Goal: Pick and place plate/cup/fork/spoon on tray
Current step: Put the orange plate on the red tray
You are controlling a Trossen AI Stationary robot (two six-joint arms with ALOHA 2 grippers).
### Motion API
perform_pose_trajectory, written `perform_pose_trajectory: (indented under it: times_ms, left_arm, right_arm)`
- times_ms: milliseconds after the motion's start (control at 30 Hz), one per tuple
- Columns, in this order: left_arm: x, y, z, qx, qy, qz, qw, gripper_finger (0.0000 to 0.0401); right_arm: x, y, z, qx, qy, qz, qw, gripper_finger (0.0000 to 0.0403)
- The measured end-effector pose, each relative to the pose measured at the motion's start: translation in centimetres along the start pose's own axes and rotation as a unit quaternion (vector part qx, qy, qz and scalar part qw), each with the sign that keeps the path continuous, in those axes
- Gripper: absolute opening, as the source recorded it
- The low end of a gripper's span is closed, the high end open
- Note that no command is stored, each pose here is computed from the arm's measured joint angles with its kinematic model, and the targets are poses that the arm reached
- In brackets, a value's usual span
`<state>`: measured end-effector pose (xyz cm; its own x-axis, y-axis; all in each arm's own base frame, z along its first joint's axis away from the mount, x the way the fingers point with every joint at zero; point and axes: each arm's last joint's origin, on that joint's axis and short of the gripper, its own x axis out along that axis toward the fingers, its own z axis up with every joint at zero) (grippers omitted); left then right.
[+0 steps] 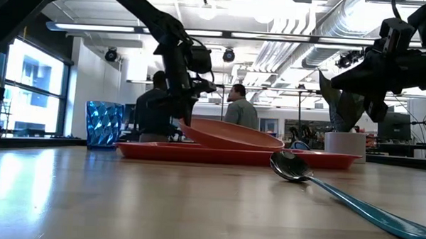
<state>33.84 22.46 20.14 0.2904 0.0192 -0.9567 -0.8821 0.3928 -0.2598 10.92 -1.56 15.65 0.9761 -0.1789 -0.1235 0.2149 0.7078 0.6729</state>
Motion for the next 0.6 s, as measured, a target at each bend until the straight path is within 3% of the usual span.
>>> perform_pose_trajectory:
  times_ms: [600]
  left_arm:
    - [0.11,-0.21,-0.05,0.008,-0.005,-0.003,1.000,0.0005]
  right_arm:
    - [0.00,0.00,0.00,0.000,0.000,0.000,1.000,0.0029]
